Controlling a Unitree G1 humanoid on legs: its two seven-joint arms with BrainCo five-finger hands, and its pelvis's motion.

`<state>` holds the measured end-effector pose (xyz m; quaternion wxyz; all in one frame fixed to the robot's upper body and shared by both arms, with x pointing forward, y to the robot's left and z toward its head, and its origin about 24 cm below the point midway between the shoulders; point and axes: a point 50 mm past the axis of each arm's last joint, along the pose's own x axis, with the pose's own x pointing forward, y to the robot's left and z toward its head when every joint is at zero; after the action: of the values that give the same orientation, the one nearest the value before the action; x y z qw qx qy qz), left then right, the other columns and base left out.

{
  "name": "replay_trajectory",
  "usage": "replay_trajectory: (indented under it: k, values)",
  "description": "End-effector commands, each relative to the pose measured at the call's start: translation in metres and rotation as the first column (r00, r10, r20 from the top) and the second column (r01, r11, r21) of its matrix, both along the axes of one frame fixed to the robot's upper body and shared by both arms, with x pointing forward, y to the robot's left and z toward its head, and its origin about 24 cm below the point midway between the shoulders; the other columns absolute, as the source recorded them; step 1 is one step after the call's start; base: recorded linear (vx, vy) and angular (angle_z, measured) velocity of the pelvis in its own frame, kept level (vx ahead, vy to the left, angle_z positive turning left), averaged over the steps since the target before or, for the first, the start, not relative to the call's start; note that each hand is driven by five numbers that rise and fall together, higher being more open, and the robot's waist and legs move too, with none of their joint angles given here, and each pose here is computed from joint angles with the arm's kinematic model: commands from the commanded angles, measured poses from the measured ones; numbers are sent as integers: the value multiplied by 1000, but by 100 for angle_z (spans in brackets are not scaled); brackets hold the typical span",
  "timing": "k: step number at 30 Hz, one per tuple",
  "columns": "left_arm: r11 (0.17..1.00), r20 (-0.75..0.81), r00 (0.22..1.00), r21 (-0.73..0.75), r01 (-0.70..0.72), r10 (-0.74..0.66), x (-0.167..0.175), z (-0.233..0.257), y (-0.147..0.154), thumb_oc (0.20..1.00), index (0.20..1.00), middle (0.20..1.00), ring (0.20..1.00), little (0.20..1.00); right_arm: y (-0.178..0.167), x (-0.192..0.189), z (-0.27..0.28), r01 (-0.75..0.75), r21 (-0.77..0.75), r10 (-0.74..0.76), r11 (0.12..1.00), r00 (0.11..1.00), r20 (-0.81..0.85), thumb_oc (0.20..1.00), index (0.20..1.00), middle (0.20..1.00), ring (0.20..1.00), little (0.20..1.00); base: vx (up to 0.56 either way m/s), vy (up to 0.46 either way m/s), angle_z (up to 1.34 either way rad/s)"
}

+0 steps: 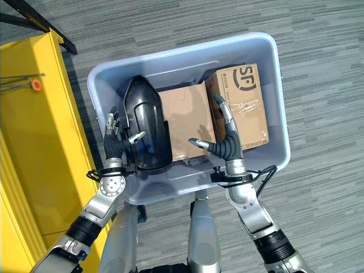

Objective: Move parts from the plastic box to the shelf.

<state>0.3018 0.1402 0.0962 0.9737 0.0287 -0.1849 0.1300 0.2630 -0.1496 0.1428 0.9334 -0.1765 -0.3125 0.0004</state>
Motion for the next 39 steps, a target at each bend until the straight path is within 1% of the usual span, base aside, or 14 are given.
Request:
replay_trajectory:
  k: [1, 8, 12, 15, 17, 19, 21, 24, 25, 27, 30, 31, 32, 39]
  values:
    - [995, 73, 992, -6, -103, 103, 8, 15, 14, 1000, 1000, 1000, 1000, 1000, 1, -6, 29, -43, 55, 33, 998, 986, 164, 1000, 1000, 1000, 1000, 1000, 0, 0, 0]
    - [980, 41, 980, -34, -194, 196, 10, 8, 23, 1000, 1000, 1000, 1000, 1000, 4, -6, 31, -60, 74, 47, 995, 984, 170, 1000, 1000, 1000, 1000, 1000, 0, 0, 0]
    - [977, 7, 977, -19, -215, 215, 13, 2, 24, 1000, 1000, 1000, 1000, 1000, 4, -7, 31, -62, 80, 47, 995, 984, 172, 1000, 1000, 1000, 1000, 1000, 0, 0, 0]
    - [974, -58, 972, 21, -226, 227, 14, -12, 26, 1000, 1000, 1000, 1000, 1000, 5, -8, 31, -74, 86, 58, 994, 983, 172, 1000, 1000, 1000, 1000, 1000, 0, 0, 0]
    - [973, -151, 961, 72, -221, 230, 17, -31, 26, 1000, 1000, 1000, 1000, 1000, 6, -10, 31, -92, 82, 77, 992, 982, 170, 1000, 1000, 1000, 1000, 1000, 19, 7, -4]
    - [973, -189, 955, 81, -216, 228, 17, -38, 25, 1000, 1000, 1000, 1000, 1000, 6, -11, 30, -97, 80, 82, 992, 982, 167, 1000, 1000, 1000, 1000, 1000, 9, -4, -4]
    - [977, -254, 944, 29, -209, 210, 18, -49, 21, 1000, 1000, 1000, 1000, 1000, 8, -11, 29, -105, 82, 91, 991, 983, 159, 1000, 1000, 1000, 1000, 1000, 4, -6, -2]
    - [976, -371, 903, 65, -207, 216, 20, -69, 21, 1000, 1000, 1000, 1000, 1000, 10, -12, 29, -121, 77, 109, 990, 982, 151, 1000, 1000, 1000, 1000, 1000, 0, 0, 0]
    - [976, -371, 903, 65, -207, 216, 20, -69, 21, 1000, 1000, 1000, 1000, 1000, 9, -12, 29, -121, 77, 109, 990, 982, 152, 1000, 1000, 1000, 1000, 1000, 0, 0, 0]
    - [975, -428, 877, 55, -215, 217, 23, -78, 22, 1000, 1000, 1000, 1000, 1000, 11, -13, 29, -132, 73, 120, 989, 982, 147, 1000, 1000, 1000, 1000, 1000, 0, 0, 0]
    - [972, -467, 861, -10, -234, 202, 24, -82, 20, 1000, 1000, 1000, 1000, 1000, 11, -13, 28, -138, 76, 127, 988, 983, 136, 1000, 1000, 1000, 1000, 1000, 0, 0, 0]
    - [973, -466, 863, -17, -231, 197, 24, -82, 19, 821, 821, 821, 821, 821, 11, -13, 28, -138, 76, 127, 987, 982, 137, 1000, 1000, 1000, 1000, 1000, 0, 0, 0]
    - [972, -464, 864, -24, -234, 197, 25, -81, 19, 203, 203, 203, 203, 203, 12, -13, 27, -140, 77, 129, 987, 983, 132, 1000, 1000, 1000, 1000, 1000, 0, 0, 0]
    - [977, -444, 875, 3, -214, 194, 20, -81, 21, 200, 200, 200, 200, 200, 8, -13, 26, -129, 72, 120, 989, 985, 124, 1000, 1000, 1000, 1000, 1000, 4, 4, 0]
